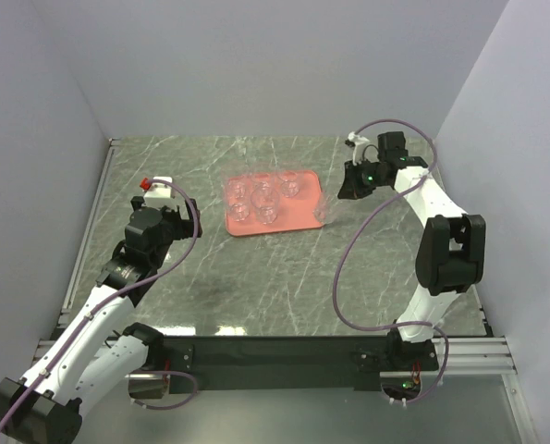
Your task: Place the glasses into the tray
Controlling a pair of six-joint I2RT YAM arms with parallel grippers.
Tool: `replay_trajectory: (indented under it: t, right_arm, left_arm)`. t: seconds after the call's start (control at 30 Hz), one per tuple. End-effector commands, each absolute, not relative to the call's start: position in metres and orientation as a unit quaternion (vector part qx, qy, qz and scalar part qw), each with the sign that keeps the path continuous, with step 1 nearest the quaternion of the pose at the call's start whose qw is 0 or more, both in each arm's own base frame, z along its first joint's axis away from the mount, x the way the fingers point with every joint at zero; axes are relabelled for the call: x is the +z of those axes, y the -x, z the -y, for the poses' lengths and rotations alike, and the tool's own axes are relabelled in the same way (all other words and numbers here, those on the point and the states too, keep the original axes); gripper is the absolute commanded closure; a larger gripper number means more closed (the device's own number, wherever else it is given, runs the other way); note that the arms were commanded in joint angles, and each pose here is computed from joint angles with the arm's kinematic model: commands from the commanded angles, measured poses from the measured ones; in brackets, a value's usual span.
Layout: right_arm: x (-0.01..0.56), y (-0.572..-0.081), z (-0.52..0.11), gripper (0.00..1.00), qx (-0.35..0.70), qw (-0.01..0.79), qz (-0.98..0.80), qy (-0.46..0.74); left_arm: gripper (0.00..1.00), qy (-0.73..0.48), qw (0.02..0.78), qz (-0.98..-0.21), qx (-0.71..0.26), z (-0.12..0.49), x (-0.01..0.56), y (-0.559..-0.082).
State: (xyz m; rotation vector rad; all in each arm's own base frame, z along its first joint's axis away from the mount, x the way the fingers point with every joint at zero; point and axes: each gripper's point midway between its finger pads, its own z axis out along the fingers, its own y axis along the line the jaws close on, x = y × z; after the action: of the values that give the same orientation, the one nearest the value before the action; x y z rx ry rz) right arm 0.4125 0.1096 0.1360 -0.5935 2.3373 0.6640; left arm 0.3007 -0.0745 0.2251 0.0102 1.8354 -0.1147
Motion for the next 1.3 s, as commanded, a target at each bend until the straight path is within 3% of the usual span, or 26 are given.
replay_trajectory:
  t: [0.0, 0.63, 1.27]
  right_arm:
    - [0.154, -0.425, -0.125, 1.00, 0.247, 0.335, -0.872, 0.256]
    - [0.125, -0.453, -0.189, 1.00, 0.239, 0.291, -0.878, 0.295]
    - [0.102, -0.453, -0.212, 0.97, 0.222, 0.268, -0.883, 0.314]
  left_arm:
    - [0.04, -0.002, 0.623, -0.780, -0.063, 0.078, 0.236, -0.304]
    - [0.04, -0.005, 0.618, -0.784, -0.061, 0.079, 0.233, -0.306]
    - [0.04, -0.006, 0.619, -0.783, -0.062, 0.079, 0.234, -0.305]
